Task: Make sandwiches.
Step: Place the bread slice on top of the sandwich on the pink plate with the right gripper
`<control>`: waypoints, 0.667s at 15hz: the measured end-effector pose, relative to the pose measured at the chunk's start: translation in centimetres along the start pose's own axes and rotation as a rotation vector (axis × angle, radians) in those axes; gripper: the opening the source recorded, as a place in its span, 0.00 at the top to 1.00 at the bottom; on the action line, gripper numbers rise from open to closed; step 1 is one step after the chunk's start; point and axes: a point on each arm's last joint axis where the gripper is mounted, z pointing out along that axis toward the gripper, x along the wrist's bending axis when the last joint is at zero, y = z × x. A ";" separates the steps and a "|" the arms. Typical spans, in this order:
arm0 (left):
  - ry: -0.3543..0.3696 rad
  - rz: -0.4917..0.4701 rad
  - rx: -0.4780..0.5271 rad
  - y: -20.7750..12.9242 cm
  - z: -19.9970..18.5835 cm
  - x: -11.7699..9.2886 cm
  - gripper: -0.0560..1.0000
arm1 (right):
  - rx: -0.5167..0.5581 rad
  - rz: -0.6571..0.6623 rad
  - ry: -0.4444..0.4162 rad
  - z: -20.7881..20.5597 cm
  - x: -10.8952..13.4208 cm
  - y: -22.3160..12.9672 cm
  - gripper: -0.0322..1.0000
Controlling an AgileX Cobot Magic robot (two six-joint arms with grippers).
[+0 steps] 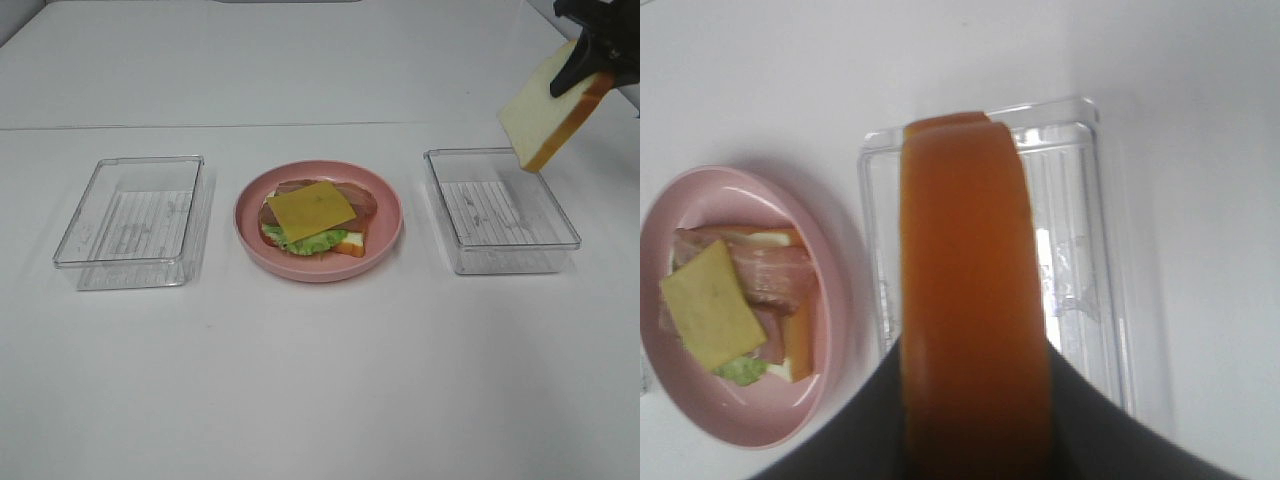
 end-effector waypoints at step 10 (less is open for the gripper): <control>0.000 0.000 0.000 0.0 0.0 0.0 0.20 | -0.031 -0.241 0.137 -4.6 14.9 -4.3 0.75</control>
